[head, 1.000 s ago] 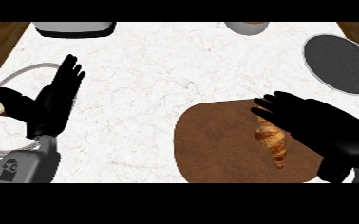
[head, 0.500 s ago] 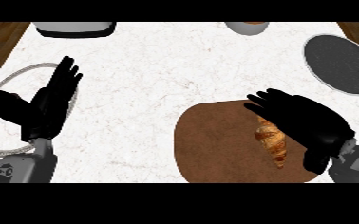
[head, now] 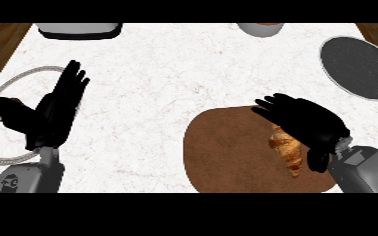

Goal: Pick the croissant from the cutting board and place it in the pan

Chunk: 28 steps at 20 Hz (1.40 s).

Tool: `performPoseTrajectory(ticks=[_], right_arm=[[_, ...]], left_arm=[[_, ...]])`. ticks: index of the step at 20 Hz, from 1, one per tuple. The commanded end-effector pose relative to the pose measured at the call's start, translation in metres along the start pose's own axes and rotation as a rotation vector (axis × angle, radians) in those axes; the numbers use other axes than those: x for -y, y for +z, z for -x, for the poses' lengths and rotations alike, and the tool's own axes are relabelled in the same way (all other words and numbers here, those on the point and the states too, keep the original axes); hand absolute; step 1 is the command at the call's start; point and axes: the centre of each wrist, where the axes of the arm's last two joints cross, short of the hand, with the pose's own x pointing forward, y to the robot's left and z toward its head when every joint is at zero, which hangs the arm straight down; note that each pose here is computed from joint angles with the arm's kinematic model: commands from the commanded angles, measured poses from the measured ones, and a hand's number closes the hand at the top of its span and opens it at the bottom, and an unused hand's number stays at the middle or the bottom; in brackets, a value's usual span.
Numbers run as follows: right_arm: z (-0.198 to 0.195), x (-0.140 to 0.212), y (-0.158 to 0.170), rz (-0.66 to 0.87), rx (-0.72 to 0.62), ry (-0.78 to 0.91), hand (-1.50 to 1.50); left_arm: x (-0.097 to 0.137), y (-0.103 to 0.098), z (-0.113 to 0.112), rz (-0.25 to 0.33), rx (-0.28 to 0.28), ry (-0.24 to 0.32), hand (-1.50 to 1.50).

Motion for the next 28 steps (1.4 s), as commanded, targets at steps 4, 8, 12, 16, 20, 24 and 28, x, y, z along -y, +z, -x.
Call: performPoseTrajectory(ticks=[4, 8, 12, 16, 20, 24, 28], right_arm=[[0.007, -0.014, -0.018, -0.009, 0.031, -0.037, -1.5], [0.005, -0.026, -0.019, -0.023, 0.029, -0.061, -1.5], [0.007, -0.028, -0.038, -0.018, 0.084, -0.023, 1.5], [-0.004, -0.054, -0.039, 0.003, 0.131, -0.019, 1.5], [-0.005, -0.058, -0.035, 0.051, 0.154, -0.045, 1.5], [0.001, -0.032, -0.043, 0.048, 0.15, -0.086, 1.5], [0.016, -0.05, -0.03, 0.092, -0.016, -0.24, 1.5]], left_arm=[[0.013, -0.006, -0.005, -0.009, 0.005, -0.009, 0.0], [0.004, 0.005, -0.002, -0.01, 0.001, 0.004, 0.0], [-0.016, 0.009, 0.012, 0.0, -0.013, 0.014, 0.0], [-0.005, -0.013, -0.013, -0.012, 0.011, -0.014, 0.0], [-0.01, -0.015, 0.008, -0.011, 0.002, 0.005, 0.0], [0.005, -0.006, -0.013, -0.003, -0.003, 0.016, 0.0], [-0.007, -0.009, 0.005, -0.023, -0.001, 0.003, 0.0]])
